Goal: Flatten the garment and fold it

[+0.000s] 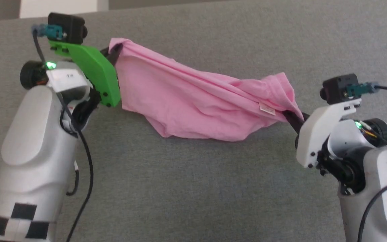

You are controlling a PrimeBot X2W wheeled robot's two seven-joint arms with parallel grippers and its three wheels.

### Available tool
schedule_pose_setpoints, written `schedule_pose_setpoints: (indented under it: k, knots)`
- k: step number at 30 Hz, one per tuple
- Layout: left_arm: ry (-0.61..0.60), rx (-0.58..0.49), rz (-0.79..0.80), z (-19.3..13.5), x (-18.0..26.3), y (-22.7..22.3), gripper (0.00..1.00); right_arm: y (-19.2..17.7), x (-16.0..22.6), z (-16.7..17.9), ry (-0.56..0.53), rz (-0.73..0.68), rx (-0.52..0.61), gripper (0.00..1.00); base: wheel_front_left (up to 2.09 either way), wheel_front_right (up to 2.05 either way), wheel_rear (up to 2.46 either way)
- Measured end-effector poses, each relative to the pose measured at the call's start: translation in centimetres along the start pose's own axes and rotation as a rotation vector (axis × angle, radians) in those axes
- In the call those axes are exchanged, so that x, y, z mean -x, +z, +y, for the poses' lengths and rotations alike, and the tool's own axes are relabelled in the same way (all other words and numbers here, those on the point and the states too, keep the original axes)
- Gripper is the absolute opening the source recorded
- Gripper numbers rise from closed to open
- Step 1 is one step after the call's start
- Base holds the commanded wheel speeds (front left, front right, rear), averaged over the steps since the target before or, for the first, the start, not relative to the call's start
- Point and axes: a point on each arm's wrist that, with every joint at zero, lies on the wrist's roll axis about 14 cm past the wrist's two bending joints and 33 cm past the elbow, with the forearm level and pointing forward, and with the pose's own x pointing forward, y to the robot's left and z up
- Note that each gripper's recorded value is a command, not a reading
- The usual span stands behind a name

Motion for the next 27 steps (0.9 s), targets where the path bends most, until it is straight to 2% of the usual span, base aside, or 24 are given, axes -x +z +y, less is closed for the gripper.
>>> schedule_pose_setpoints:
  k: [2, 3, 6, 10, 11, 12, 13, 14, 21, 24, 27]
  knots:
    - [0.010, -0.002, 0.050, 0.6, -1.4, -1.2, 0.00, -0.4, -0.9, -0.6, -0.007, 0.024, -0.018, 0.00, 0.00, 0.00, 0.00]
    - [0.020, 0.000, 0.179, 1.2, -3.5, -4.4, 0.00, -0.9, -2.0, -1.6, -0.022, 0.051, -0.041, 0.00, 0.00, 0.00, 0.00]
    - [0.035, 0.014, 0.323, 1.7, -4.6, -8.2, 0.00, -1.5, -2.7, -2.3, -0.034, 0.077, -0.053, 0.00, 0.00, 0.00, 0.00]
    - [0.036, 0.034, 0.387, 1.7, -5.9, -9.6, 0.00, -2.2, -3.3, -2.9, -0.044, 0.101, -0.059, 0.00, 0.00, 0.00, 0.00]
    - [0.034, 0.043, 0.387, 1.6, -6.2, -9.7, 0.10, -2.2, -3.4, -3.0, -0.044, 0.102, -0.060, 0.00, 0.00, 0.00, 0.00]
    - [0.030, 0.048, 0.383, 1.5, -6.5, -9.7, 1.00, -2.1, -3.5, -3.0, -0.044, 0.093, -0.059, 0.04, 0.00, 0.00, 0.00]
    - [0.026, 0.056, 0.371, 1.4, -6.7, -9.6, 1.00, -1.9, -3.6, -3.0, -0.043, 0.080, -0.058, 0.44, 0.00, 0.00, 0.00]
    - [0.023, 0.063, 0.357, 1.3, -6.8, -9.5, 1.00, -1.9, -3.6, -2.9, -0.040, 0.074, -0.056, 1.00, 0.00, 0.00, 0.00]
    - [0.008, 0.105, 0.107, -0.4, -5.6, -7.3, 1.00, -0.1, -1.9, -2.2, -0.041, -0.072, -0.022, 1.00, 0.00, 0.00, 0.00]
    - [0.019, 0.132, -0.048, -0.8, -3.5, -6.2, 1.00, -0.5, -0.3, -2.4, -0.065, -0.119, -0.018, 1.00, 0.00, 0.00, 0.00]
    - [0.042, 0.150, -0.239, -1.1, -0.6, -4.1, 1.00, 0.1, 2.0, -3.0, -0.096, -0.235, -0.033, 1.00, 0.00, 0.00, 0.00]
